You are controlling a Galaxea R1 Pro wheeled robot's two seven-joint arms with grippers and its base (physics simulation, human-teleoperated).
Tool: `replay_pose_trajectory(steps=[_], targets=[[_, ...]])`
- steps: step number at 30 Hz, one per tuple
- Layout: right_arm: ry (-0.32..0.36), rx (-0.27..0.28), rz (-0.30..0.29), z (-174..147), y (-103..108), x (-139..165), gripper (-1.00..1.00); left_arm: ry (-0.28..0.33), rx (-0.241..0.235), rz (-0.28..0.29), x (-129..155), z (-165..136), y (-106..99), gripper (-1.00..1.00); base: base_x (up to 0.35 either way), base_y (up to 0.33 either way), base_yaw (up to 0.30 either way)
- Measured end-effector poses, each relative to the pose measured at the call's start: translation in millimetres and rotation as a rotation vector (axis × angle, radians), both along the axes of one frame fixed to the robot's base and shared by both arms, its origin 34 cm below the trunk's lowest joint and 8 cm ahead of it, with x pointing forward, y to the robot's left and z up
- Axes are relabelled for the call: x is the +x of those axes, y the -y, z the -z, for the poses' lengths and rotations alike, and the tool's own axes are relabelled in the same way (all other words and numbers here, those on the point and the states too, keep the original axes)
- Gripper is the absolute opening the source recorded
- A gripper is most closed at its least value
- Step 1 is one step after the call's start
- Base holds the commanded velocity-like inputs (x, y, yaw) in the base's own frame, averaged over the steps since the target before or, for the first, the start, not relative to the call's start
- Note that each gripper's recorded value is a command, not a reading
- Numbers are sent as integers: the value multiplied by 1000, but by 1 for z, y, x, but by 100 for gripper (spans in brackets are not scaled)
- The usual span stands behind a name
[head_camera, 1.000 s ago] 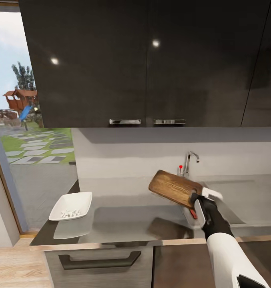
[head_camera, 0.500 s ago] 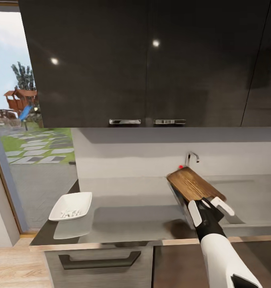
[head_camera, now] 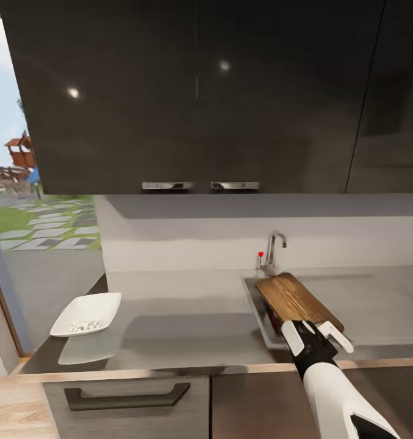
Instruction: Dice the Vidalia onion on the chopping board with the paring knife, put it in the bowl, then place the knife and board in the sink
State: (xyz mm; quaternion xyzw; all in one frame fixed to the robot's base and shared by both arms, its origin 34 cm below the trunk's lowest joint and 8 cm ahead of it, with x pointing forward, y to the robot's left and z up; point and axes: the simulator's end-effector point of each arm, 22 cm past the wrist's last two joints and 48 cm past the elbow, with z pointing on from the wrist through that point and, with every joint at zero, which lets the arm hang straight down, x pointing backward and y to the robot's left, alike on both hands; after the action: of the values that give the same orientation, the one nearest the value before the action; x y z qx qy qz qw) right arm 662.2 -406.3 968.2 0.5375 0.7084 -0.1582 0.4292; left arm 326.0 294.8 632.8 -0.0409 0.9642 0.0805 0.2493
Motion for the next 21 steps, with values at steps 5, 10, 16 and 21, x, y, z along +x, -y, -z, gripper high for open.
replay_pose_trajectory(steps=[5, 10, 16, 21], targets=[[-16, 52, 57, 8, 0, -11, -100, 0, 0, 0, 0, 0, 0, 100, 0, -308, 0], [-32, 54, 75, 9, -1, -15, -100, 0, 0, 0, 0, 0, 0, 100, 35, -69, 0], [-35, 52, 74, 9, -3, -16, -100, 1, 1, 0, 0, 0, 0, 100, 159, -4, 0], [-34, 52, 73, 8, -3, -15, -100, 1, 1, 0, 0, 0, 0, 100, 201, 0, 0]])
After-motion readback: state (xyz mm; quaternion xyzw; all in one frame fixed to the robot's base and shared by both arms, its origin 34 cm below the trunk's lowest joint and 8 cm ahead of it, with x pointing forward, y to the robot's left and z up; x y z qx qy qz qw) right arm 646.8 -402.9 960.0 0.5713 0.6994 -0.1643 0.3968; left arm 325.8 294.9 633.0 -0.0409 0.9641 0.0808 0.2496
